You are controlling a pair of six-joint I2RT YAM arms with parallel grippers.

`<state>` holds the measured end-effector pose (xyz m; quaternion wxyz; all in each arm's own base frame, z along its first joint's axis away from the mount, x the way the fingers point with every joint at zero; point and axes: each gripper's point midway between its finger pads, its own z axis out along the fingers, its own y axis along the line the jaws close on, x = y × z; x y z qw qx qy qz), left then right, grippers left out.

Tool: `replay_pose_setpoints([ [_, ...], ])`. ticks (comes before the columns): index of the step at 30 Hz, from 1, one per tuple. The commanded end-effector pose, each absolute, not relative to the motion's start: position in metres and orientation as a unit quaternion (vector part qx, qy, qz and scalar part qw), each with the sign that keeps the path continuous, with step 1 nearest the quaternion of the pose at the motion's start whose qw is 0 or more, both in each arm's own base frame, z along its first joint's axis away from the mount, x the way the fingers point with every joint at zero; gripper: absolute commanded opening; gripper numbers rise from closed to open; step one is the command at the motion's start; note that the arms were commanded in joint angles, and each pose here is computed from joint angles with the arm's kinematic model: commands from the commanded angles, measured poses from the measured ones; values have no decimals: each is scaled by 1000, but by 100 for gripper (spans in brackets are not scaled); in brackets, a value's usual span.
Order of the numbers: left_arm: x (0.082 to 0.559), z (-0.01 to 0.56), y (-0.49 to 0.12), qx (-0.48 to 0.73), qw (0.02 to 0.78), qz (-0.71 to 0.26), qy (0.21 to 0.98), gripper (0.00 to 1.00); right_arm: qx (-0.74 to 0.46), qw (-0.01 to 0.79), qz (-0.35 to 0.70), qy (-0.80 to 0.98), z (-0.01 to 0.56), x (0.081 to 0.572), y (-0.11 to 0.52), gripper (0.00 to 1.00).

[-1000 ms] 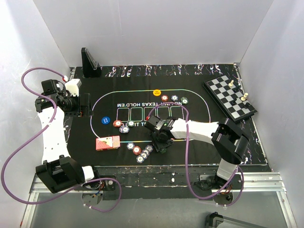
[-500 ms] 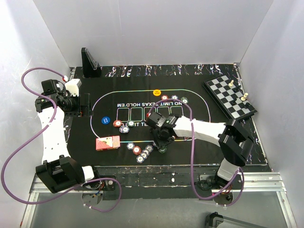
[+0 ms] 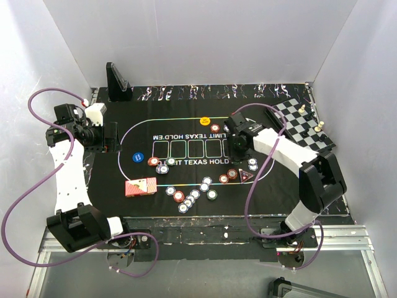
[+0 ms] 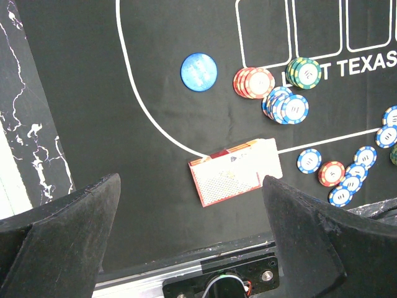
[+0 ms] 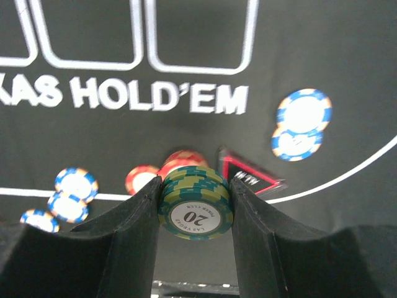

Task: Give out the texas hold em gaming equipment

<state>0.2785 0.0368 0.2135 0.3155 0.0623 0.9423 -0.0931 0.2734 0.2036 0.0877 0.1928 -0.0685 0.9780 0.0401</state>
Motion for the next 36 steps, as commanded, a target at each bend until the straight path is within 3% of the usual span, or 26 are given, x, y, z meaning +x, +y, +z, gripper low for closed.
replay_pose_setpoints([
  [1,279,226,38,70,335,-84,936,100,-29,221,14,975,89,311,181,1],
  [17,272,217,24,94,324,-121,934,100,3,182,-32,983,31,338,173,1],
  [20,267,214,16,113,321,-139,930,100,6,175,-38,984,24,335,169,20],
  [24,259,209,2,156,313,-156,924,100,8,171,-36,985,24,330,168,60],
  [26,253,207,-6,189,310,-156,919,100,10,177,-34,984,29,330,168,71],
  [36,224,174,-39,377,299,-167,861,100,21,243,20,970,110,340,179,78],
])
